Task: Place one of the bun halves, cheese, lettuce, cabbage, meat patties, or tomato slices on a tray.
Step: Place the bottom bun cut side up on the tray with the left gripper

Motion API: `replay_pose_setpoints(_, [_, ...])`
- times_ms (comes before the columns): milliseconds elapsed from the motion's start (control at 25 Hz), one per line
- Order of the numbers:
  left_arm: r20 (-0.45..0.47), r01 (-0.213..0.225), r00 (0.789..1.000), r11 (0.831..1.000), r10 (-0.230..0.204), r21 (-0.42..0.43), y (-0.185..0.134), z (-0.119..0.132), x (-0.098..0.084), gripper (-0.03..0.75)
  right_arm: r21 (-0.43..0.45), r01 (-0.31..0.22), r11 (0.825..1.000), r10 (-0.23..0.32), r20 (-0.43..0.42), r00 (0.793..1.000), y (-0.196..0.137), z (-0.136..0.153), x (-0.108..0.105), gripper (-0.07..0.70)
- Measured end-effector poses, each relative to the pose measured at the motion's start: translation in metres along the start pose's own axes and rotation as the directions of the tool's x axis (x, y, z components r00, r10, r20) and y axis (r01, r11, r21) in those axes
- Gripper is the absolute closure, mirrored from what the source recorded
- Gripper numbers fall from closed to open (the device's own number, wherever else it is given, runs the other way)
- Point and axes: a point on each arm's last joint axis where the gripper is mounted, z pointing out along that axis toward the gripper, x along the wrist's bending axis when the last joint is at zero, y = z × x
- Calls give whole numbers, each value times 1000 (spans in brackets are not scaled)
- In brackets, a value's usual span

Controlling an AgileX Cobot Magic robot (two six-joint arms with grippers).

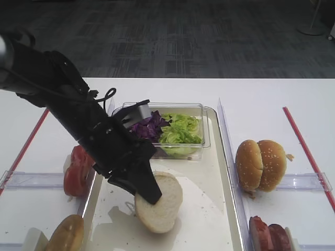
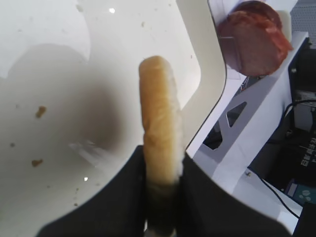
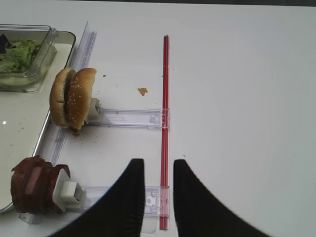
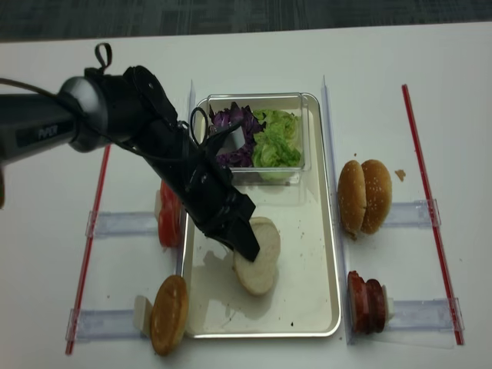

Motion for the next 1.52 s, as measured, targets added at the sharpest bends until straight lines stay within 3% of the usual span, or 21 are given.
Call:
replay_pose_setpoints(360, [29, 13, 999, 1000, -14, 18, 4, 14, 14, 633, 0, 0, 1000, 0, 0, 1000, 0, 0, 0, 438])
replay_pose_setpoints(1240, [29, -4, 1000, 1000, 4, 17, 4, 15, 14, 631, 0, 4, 1000, -4, 0, 1000, 0, 0, 0, 438])
replay_pose_setpoints(1520, [17, -2, 1000, 1000, 2, 4, 5, 15, 15, 566, 0, 4, 1000, -4, 0, 1000, 0, 0, 0, 438])
